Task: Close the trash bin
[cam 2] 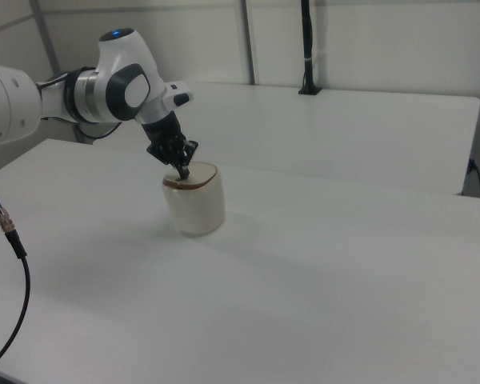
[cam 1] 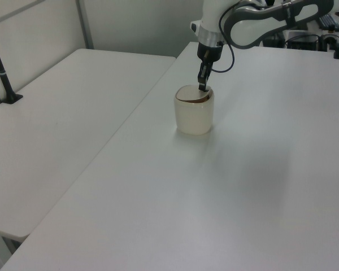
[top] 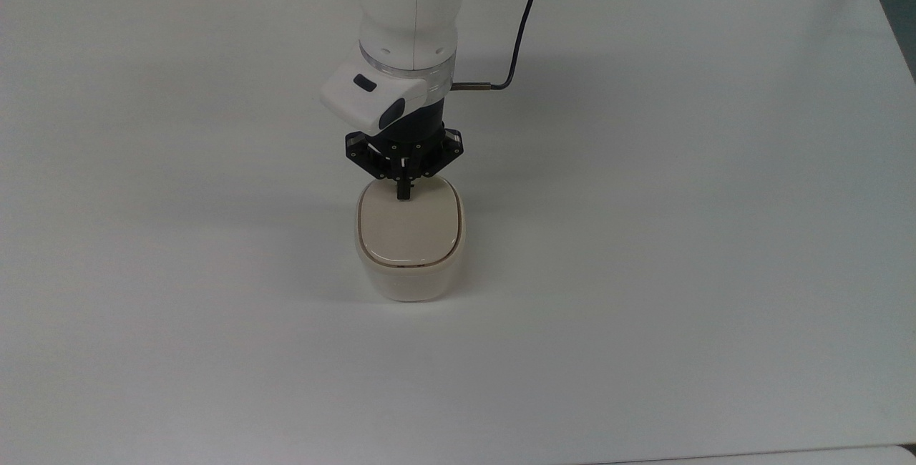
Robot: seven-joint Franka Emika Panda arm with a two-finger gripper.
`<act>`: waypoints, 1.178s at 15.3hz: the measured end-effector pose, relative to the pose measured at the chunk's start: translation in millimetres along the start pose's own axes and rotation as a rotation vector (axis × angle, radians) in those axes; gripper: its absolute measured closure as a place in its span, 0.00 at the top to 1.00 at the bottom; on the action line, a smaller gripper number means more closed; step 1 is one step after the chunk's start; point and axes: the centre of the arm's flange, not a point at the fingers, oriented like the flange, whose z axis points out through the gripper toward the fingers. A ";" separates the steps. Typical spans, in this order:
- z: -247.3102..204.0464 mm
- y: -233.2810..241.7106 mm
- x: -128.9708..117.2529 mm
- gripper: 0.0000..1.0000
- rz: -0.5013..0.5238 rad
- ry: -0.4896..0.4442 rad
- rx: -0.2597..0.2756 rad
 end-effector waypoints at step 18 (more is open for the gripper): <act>-26.3 5.8 -4.9 0.04 0.017 -0.038 -0.002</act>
